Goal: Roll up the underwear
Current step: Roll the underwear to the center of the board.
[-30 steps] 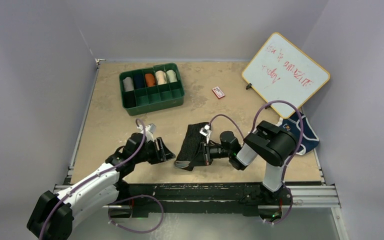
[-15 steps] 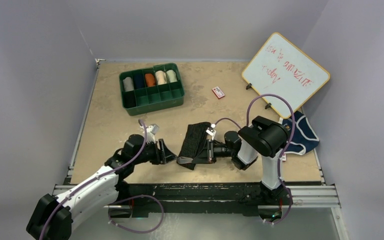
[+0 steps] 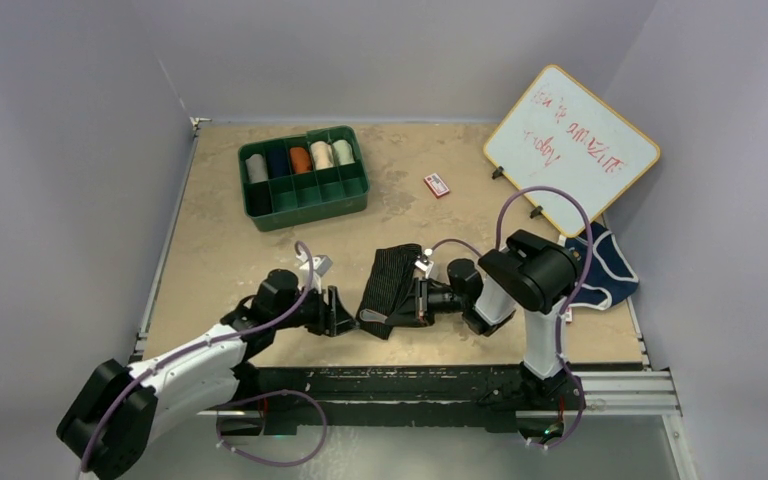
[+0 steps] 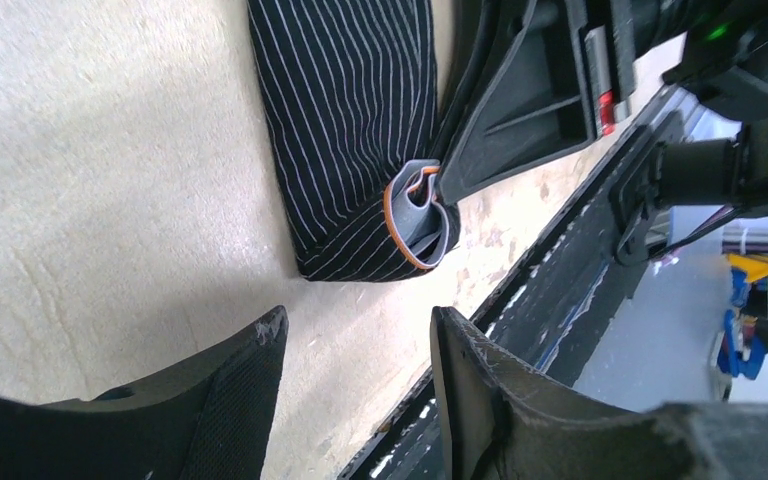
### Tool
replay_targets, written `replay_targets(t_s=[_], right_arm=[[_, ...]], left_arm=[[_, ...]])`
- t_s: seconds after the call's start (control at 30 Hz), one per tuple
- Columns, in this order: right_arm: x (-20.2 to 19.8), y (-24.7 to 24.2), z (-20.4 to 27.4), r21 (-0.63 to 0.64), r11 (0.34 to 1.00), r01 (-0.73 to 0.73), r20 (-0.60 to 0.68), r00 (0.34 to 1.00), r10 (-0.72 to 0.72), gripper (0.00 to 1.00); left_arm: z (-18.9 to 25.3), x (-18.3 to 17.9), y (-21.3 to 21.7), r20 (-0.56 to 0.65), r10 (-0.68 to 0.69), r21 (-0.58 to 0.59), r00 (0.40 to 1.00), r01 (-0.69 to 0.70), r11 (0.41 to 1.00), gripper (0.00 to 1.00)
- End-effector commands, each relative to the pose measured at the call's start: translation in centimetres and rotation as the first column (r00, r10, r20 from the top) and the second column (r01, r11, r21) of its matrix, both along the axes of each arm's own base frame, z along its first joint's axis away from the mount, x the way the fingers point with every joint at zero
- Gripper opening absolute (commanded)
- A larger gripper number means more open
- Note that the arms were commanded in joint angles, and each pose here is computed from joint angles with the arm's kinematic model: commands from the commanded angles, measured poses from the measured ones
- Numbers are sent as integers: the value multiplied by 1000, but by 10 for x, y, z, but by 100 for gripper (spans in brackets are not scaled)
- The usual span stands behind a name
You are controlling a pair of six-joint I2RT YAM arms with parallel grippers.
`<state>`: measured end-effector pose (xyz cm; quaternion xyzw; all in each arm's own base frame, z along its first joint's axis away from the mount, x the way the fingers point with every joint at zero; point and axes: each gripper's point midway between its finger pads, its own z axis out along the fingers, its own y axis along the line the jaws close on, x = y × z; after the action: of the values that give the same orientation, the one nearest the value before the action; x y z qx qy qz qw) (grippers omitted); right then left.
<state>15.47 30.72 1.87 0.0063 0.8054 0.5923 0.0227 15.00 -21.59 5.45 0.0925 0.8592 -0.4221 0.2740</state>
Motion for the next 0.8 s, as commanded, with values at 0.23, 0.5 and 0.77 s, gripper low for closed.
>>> replay_targets(t_s=[0.23, 0.5, 0.77], right_arm=[[6, -2, -5, -82, 996, -20, 1, 1000, 20, 1], [7, -1, -2, -91, 995, -40, 17, 999, 42, 3], [8, 0, 5, -79, 996, -46, 37, 998, 49, 10]], left_arm=[[3, 21, -26, 141, -40, 80, 989, 29, 996, 52], [0, 34, -25, 184, -7, 101, 983, -11, 995, 49], [-9, 35, -30, 160, 2, 75, 987, -14, 997, 40]])
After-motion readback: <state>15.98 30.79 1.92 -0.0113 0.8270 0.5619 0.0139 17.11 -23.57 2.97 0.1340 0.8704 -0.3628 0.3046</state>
